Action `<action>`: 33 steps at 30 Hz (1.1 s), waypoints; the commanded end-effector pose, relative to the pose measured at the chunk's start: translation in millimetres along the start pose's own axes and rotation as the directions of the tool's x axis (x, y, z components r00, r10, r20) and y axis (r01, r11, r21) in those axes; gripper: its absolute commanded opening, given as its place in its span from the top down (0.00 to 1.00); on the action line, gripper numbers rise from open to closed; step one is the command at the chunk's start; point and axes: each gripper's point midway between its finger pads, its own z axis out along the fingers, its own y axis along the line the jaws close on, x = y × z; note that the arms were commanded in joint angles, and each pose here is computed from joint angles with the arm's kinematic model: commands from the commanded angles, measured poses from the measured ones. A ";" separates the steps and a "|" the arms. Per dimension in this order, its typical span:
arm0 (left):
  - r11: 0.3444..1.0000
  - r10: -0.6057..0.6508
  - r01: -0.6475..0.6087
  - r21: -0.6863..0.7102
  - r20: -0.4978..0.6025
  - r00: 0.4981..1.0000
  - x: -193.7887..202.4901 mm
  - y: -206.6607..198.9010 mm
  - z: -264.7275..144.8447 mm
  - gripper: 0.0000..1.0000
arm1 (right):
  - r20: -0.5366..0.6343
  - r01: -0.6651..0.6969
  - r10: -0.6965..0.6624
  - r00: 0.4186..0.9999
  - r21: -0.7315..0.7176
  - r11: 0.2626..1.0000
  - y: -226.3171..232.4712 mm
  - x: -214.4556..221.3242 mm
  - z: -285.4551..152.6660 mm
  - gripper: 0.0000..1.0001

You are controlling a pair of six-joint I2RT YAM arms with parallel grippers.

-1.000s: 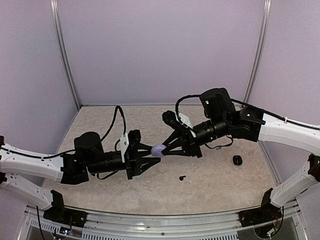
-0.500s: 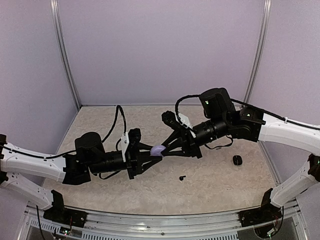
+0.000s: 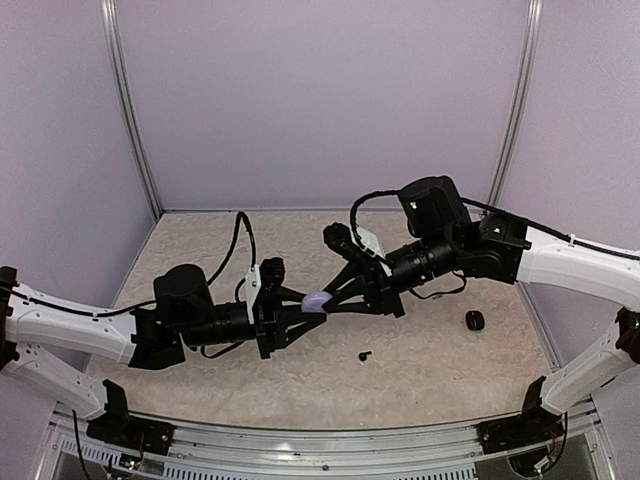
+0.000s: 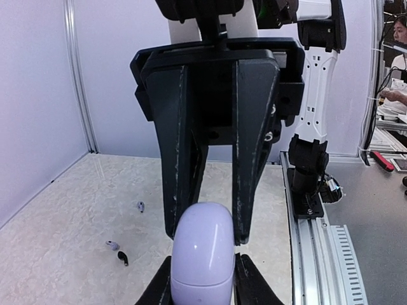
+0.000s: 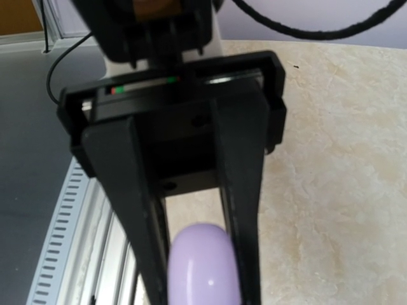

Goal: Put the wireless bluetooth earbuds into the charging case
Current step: Pass from the right arm to the left, then open the charging case.

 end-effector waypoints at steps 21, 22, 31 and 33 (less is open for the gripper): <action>0.999 -0.010 0.008 0.047 0.050 0.999 -7.8 -4.1 -2.4 0.90 | 0.059 0.036 -0.036 0.998 -0.002 0.999 4.5 -19.6 -0.5 0.64; 0.999 -0.010 0.007 0.046 0.051 0.999 -8.1 -4.0 -2.5 0.92 | 0.060 0.031 -0.032 0.998 0.003 1.000 3.6 -20.1 -0.1 0.61; 0.997 0.014 -0.020 0.072 0.081 0.997 -11.7 -14.6 -7.8 0.97 | 0.062 0.019 -0.025 0.998 0.088 0.996 -11.9 -26.3 -2.3 0.53; 0.997 0.019 -0.025 0.074 0.086 0.996 -12.2 -15.7 -9.8 0.98 | 0.071 0.023 -0.031 0.997 0.111 0.994 -14.3 -31.1 -6.2 0.53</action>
